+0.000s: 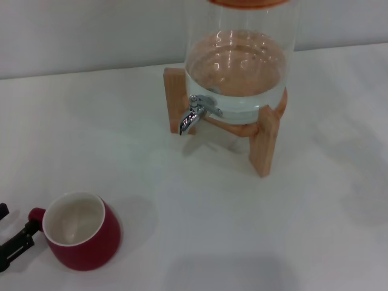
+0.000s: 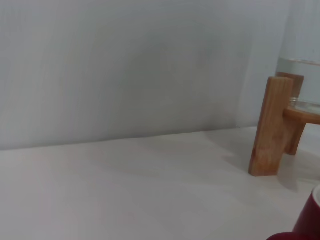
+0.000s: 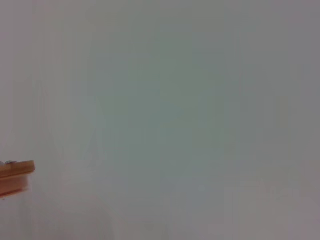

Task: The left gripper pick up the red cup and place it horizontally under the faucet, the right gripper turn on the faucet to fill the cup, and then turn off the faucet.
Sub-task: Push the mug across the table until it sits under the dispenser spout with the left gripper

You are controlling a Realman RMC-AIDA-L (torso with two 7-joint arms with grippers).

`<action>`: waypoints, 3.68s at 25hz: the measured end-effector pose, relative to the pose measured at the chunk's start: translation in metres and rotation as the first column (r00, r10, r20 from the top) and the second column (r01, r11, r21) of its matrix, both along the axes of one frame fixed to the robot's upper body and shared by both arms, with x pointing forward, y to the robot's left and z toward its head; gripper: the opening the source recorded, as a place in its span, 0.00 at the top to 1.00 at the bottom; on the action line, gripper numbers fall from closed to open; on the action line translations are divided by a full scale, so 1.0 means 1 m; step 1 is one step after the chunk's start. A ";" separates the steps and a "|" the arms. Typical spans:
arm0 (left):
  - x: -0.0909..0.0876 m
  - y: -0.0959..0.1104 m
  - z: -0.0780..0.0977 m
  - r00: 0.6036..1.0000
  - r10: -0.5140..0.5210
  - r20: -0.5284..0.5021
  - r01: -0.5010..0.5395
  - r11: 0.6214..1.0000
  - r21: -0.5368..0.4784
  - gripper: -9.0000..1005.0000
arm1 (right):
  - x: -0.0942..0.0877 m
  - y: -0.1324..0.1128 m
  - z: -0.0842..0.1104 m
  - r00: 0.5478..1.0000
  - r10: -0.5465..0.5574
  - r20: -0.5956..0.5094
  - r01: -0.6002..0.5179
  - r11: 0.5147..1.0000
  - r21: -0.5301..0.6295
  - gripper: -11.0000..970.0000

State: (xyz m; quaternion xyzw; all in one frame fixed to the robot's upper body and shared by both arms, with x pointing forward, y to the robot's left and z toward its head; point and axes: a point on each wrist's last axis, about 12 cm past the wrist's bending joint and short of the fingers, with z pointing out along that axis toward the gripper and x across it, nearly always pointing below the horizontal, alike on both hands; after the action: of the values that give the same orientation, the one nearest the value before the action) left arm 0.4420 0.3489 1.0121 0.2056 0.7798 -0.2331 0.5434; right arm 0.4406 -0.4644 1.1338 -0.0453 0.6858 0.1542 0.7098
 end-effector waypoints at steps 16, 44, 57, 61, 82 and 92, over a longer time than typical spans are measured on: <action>0.011 -0.005 -0.001 1.000 -0.027 -0.013 0.027 0.999 0.031 0.24 | -0.001 -0.001 0.000 1.000 -0.006 0.010 0.006 1.000 0.004 0.26; 0.015 -0.005 0.002 0.998 -0.055 -0.019 0.056 0.996 0.068 0.24 | -0.001 -0.001 0.000 1.000 -0.011 0.016 0.011 1.000 0.008 0.26; 0.013 -0.006 0.004 0.997 -0.069 -0.022 0.070 0.997 0.039 0.53 | -0.003 -0.001 0.000 1.000 -0.004 0.016 0.003 1.000 0.012 0.26; 0.013 -0.006 0.004 0.997 -0.069 -0.022 0.070 0.997 0.039 0.65 | -0.005 -0.001 0.000 1.000 -0.005 0.013 0.005 1.000 0.014 0.26; 0.013 -0.005 0.011 0.991 -0.133 -0.012 0.134 0.988 0.083 0.70 | -0.007 -0.001 -0.001 1.000 0.002 0.016 -0.002 1.000 0.007 0.25; 0.014 -0.005 0.011 0.991 -0.133 -0.014 0.134 0.987 0.088 0.70 | -0.008 -0.001 -0.001 1.000 0.002 0.015 -0.002 1.000 0.006 0.26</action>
State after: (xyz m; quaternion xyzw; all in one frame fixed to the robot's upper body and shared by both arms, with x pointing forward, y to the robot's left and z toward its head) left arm 0.4563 0.3438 1.0232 0.2803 0.7761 -0.2351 0.5136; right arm 0.4331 -0.4650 1.1329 -0.0447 0.6799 0.1566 0.7150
